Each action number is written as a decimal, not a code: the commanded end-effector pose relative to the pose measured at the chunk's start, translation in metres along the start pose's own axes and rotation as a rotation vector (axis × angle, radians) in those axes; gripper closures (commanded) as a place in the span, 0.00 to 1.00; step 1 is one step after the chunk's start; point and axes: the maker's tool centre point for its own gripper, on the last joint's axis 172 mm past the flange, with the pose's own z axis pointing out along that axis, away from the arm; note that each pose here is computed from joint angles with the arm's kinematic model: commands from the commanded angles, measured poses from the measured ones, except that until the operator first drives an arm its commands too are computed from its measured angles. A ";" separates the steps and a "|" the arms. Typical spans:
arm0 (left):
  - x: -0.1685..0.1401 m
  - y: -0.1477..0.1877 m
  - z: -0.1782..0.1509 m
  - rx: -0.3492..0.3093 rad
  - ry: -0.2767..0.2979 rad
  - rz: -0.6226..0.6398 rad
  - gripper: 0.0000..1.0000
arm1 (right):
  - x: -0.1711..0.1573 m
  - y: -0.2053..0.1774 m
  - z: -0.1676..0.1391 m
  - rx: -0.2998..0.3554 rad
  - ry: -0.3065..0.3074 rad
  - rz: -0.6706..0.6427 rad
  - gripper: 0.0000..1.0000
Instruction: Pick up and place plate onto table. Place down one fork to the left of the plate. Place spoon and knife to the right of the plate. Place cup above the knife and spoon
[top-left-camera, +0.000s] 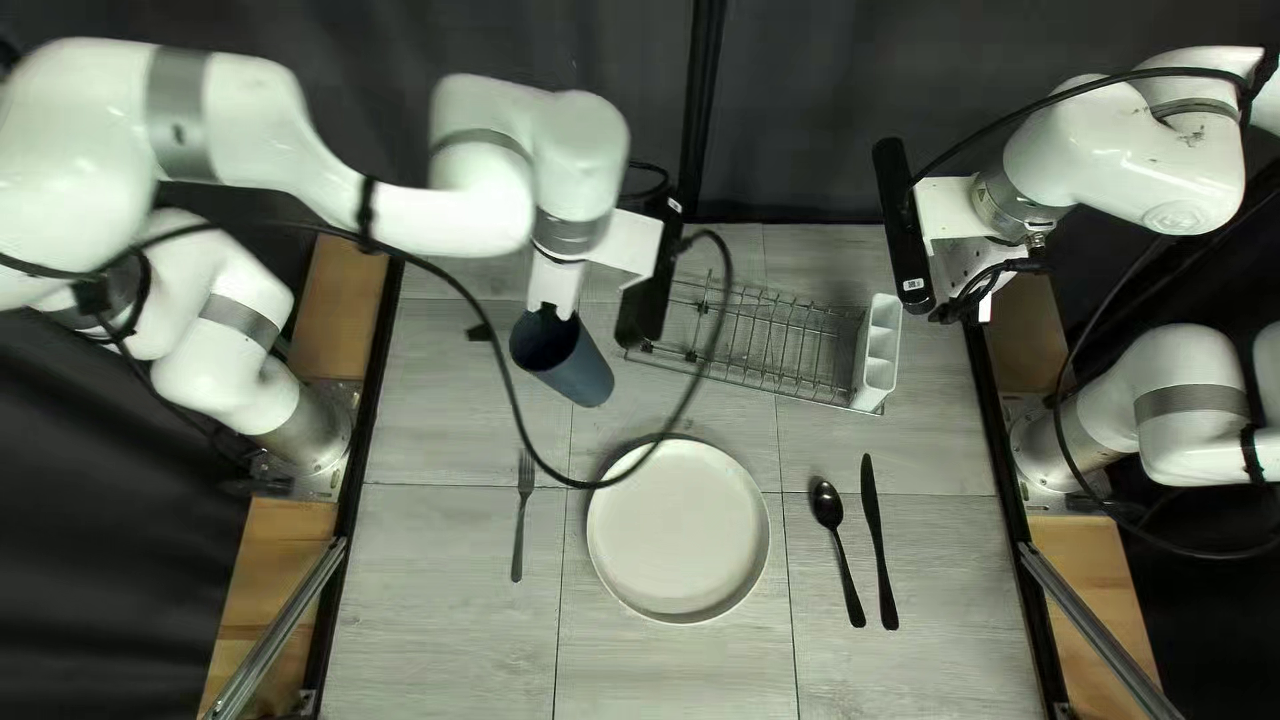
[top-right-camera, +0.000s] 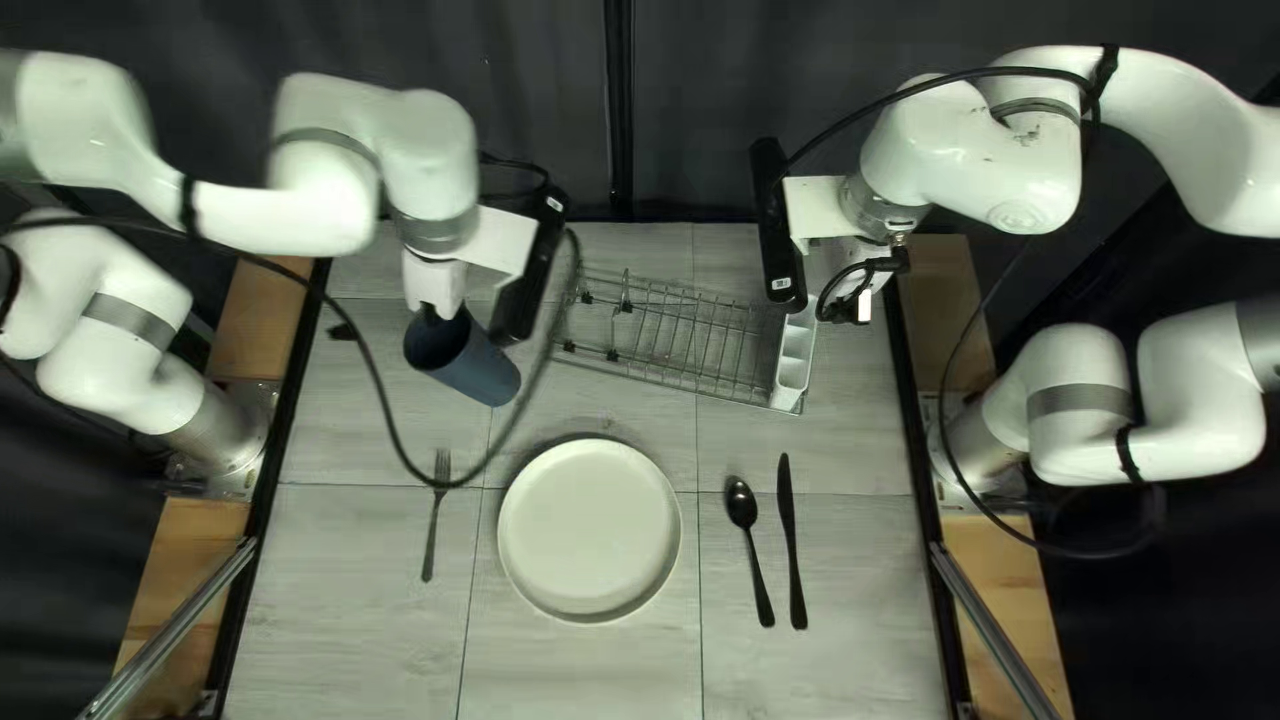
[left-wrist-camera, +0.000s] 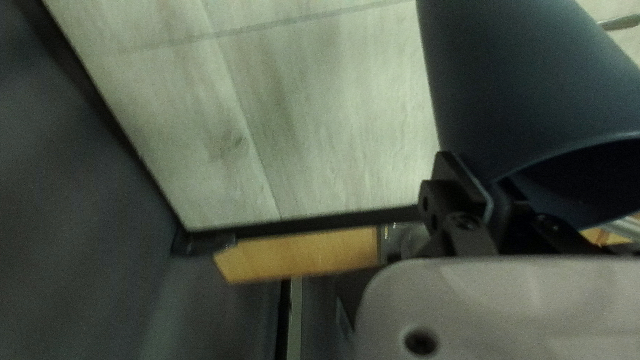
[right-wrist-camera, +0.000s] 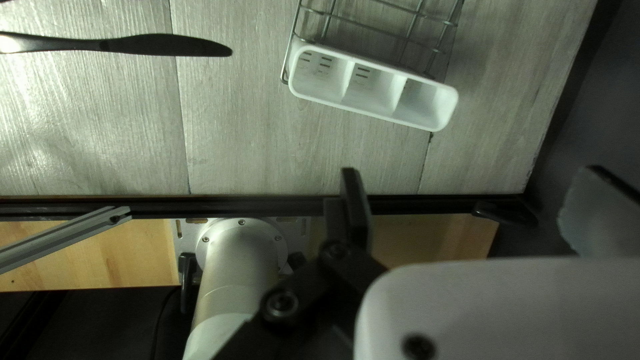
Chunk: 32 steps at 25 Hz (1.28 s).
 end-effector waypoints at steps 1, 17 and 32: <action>0.008 -0.002 0.016 -0.011 -0.031 0.004 1.00 | 0.000 0.000 0.000 0.000 0.000 0.000 0.00; 0.058 -0.005 0.068 -0.014 -0.091 0.058 1.00 | 0.000 0.000 0.000 0.000 0.000 0.000 0.00; 0.041 -0.011 0.052 -0.004 -0.006 0.062 0.00 | 0.000 0.000 0.000 0.000 0.000 0.000 0.00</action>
